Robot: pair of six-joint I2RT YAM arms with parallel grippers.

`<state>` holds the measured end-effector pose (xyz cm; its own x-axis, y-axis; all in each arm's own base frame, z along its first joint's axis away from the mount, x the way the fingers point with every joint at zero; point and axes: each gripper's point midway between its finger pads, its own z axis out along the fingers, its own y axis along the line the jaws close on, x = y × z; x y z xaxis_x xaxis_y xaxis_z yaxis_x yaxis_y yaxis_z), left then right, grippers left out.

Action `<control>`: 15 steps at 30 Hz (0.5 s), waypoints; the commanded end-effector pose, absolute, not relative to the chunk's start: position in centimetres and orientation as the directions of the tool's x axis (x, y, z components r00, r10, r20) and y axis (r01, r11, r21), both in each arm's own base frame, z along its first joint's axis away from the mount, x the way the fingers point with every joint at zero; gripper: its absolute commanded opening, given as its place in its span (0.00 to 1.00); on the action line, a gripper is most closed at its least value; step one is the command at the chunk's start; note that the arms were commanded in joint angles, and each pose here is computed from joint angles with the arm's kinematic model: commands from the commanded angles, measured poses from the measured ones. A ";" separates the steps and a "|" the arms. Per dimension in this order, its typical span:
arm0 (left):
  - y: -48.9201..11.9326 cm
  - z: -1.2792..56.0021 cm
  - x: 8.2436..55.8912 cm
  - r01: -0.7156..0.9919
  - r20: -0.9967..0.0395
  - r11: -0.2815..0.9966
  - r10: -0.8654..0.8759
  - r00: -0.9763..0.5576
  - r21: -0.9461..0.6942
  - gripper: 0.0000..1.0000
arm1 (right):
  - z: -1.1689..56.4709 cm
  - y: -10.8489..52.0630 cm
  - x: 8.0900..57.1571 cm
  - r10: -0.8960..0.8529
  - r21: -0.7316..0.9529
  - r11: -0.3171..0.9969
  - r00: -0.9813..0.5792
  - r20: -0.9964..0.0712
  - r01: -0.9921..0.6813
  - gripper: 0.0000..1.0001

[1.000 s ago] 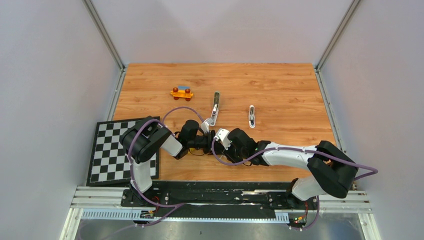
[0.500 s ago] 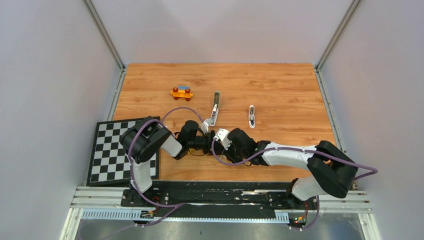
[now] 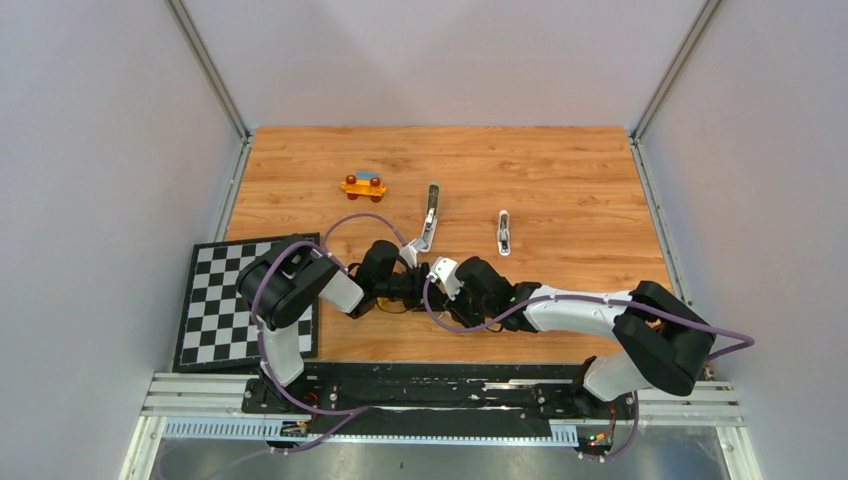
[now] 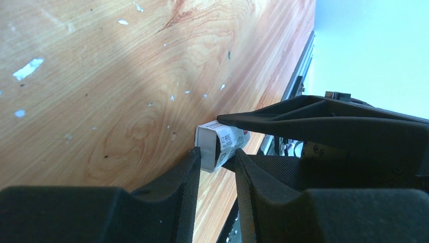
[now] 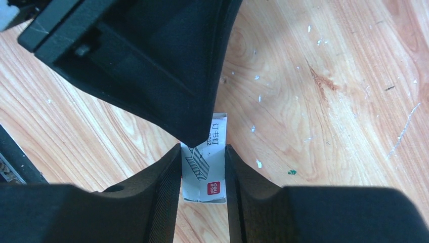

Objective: Load the staples into the stapler

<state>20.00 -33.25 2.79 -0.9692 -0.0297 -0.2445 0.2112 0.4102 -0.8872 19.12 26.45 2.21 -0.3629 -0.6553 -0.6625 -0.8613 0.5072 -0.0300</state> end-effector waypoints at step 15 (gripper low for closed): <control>-34.3 4.9 18.0 0.182 -0.194 0.257 -0.020 -0.981 -0.949 0.26 | 0.4 26.8 17.5 -0.687 0.001 0.442 -0.340 -0.642 -0.897 0.36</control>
<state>19.78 -32.94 2.60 -0.9761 -0.0953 -0.1951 0.1456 0.3798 -0.9136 18.92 26.70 2.18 -0.3565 -0.6523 -0.6689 -0.8687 0.4950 -0.0197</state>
